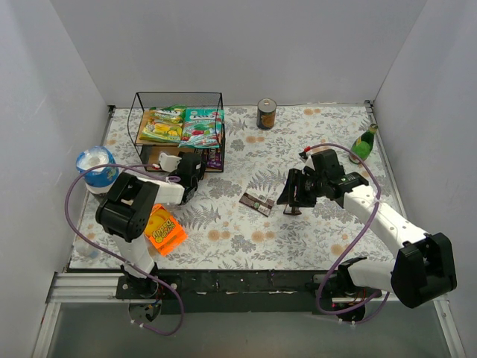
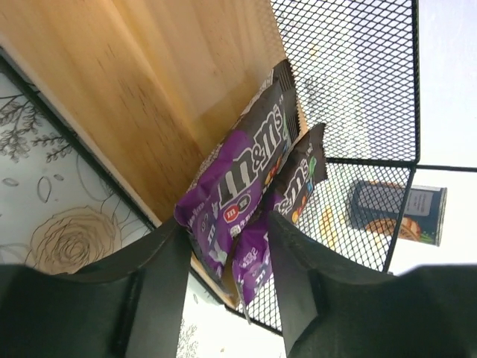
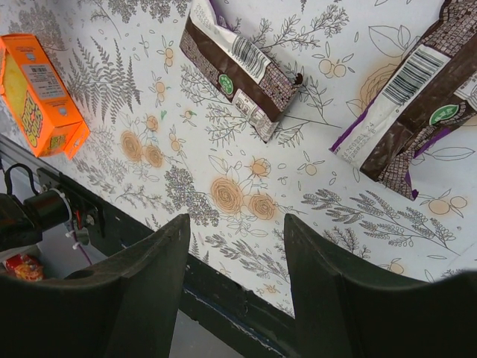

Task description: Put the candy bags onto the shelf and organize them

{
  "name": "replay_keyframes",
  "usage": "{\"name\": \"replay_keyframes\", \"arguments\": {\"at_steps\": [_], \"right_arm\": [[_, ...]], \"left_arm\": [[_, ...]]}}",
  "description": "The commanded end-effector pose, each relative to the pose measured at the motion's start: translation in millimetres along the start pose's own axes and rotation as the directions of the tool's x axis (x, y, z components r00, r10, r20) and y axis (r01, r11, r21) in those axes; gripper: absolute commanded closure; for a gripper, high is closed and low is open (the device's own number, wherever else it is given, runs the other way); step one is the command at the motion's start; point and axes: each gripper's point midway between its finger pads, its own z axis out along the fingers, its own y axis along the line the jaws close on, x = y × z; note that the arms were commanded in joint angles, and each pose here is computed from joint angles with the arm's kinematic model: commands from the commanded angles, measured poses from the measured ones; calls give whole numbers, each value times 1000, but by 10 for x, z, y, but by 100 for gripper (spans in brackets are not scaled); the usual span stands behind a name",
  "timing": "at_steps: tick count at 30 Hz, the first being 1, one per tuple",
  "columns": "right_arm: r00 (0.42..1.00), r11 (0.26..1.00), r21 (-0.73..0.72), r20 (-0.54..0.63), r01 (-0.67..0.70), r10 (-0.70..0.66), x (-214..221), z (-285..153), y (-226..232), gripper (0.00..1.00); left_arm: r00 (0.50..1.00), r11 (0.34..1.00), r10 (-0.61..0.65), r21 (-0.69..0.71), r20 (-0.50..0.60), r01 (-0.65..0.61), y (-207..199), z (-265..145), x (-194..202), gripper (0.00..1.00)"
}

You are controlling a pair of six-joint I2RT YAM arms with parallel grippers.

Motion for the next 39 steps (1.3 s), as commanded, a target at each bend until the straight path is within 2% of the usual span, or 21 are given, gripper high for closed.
{"name": "replay_keyframes", "arguments": {"at_steps": [1, 7, 12, 18, 26, 30, 34, 39], "right_arm": [[1000, 999, -28, 13, 16, -15, 15, -24, 27, 39], [1000, 999, -36, 1, 9, -9, 47, 2, 20, 39], [1000, 999, -31, -1, 7, -7, 82, 6, -8, 39], [1000, 999, -34, 3, 10, -10, 84, -13, 1, 40], [1000, 1000, -20, 7, 11, -11, 103, -28, -30, 40], [1000, 1000, -22, 8, 12, -12, 97, -36, -19, 40], [1000, 1000, -20, 7, 13, -12, 91, -34, -20, 41], [1000, 1000, -17, 8, 11, -11, 90, -31, -27, 41]], "left_arm": [[747, 747, -664, 8, 29, 665, -323, -151, -217, 56], [764, 765, -644, -2, 26, 645, -309, -297, -191, 57], [781, 781, -623, -21, 34, 624, -251, -342, -184, 72], [788, 787, -616, -33, 26, 616, -206, -295, -123, 83], [790, 790, -613, -16, 12, 613, -184, -210, -69, 87], [757, 757, -653, 34, 2, 653, -226, -184, -96, 91], [750, 750, -661, 50, 7, 660, -296, -128, -135, 91], [777, 776, -630, 51, 12, 628, -315, -193, -174, 85]]}}
